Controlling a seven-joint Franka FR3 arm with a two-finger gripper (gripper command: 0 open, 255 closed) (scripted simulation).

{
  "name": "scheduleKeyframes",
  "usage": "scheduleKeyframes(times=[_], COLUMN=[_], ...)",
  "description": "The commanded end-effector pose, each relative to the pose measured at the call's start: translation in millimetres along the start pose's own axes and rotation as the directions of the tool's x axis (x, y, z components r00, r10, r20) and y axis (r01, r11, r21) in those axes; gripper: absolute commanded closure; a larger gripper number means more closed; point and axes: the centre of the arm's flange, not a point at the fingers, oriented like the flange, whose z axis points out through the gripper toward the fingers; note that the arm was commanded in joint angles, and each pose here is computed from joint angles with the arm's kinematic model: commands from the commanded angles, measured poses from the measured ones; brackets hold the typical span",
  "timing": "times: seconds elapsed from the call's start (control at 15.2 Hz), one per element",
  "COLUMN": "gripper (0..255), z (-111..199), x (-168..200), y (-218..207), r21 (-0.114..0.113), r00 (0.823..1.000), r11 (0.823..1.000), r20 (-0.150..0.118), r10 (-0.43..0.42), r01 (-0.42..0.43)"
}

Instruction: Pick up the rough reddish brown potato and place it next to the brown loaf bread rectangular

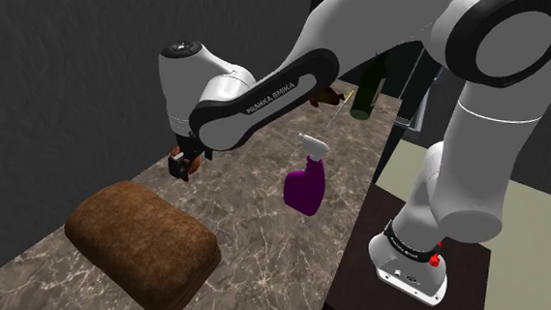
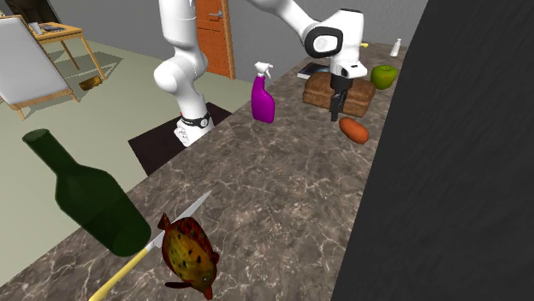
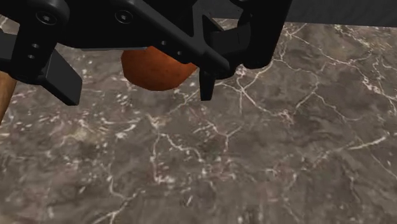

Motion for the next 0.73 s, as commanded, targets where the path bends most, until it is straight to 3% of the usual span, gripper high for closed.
scheduleKeyframes(times=[0.0, 0.13, 0.66], gripper=[0, 0, 0], z=[-19, -43, -43], x=[-1, -1, -1], y=[1, 1, 1], r21=[0.000, 0.000, 0.000], r00=[1.000, 1.000, 1.000], r11=[1.000, 1.000, 1.000], r20=[0.000, 0.000, 0.000], r10=[0.000, 0.000, 0.000], r01=[0.000, 0.000, 0.000])
